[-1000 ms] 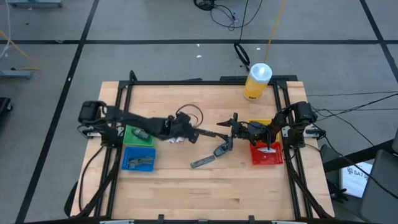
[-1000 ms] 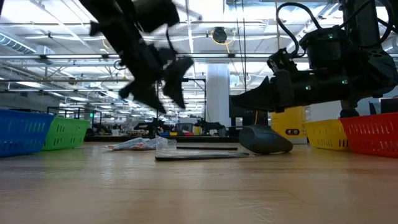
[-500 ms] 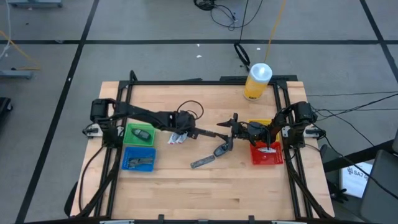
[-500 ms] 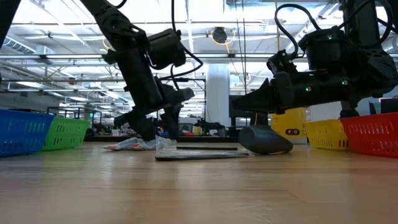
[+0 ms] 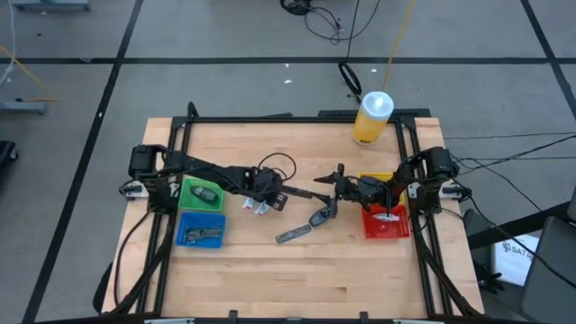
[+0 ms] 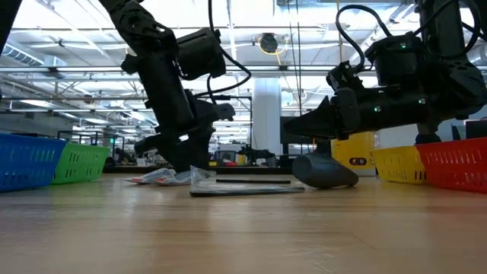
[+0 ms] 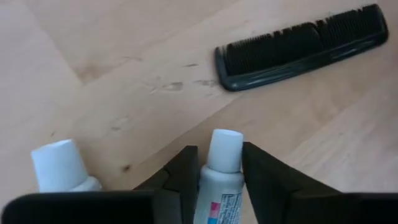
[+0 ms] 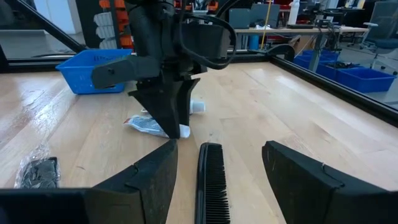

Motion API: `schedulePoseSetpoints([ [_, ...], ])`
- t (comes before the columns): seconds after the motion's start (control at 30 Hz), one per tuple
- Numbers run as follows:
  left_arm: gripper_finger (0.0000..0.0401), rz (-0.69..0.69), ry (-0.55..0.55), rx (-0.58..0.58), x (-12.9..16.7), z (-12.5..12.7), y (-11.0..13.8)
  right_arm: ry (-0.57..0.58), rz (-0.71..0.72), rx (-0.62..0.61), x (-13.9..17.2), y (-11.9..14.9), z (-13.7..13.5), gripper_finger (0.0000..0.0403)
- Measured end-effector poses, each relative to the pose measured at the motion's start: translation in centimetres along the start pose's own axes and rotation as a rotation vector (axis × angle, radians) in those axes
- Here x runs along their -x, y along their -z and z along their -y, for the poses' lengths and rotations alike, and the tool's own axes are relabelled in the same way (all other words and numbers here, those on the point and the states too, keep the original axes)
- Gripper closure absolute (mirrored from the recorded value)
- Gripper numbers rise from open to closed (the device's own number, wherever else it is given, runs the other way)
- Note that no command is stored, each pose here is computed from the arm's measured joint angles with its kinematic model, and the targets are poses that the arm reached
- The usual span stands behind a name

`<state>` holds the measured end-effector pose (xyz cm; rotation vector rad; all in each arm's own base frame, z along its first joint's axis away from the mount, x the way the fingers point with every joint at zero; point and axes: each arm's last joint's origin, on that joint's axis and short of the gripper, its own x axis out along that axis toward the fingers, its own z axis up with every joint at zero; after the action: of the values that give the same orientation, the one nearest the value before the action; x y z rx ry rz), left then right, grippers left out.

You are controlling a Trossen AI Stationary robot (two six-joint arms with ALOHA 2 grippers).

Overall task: Pick & Place Travel size toiletries
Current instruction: Put the white toothpaste into the red bin

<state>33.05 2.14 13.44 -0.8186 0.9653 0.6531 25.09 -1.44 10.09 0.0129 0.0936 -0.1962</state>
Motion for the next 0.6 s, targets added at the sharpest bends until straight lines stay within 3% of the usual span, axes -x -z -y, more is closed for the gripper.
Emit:
schedulePoseSetpoints([
  [0.27,0.0333,0.086,0.068,-0.097,1.1,2.1,-1.5,-0.048,0.000,0.009,0.0,0.0,-0.4,0.0177],
  [0.6,0.0323,0.582,0.341,-0.406,4.0,7.2,-4.5,-0.077,0.000,0.028,0.1,0.0,-0.7,0.0177],
])
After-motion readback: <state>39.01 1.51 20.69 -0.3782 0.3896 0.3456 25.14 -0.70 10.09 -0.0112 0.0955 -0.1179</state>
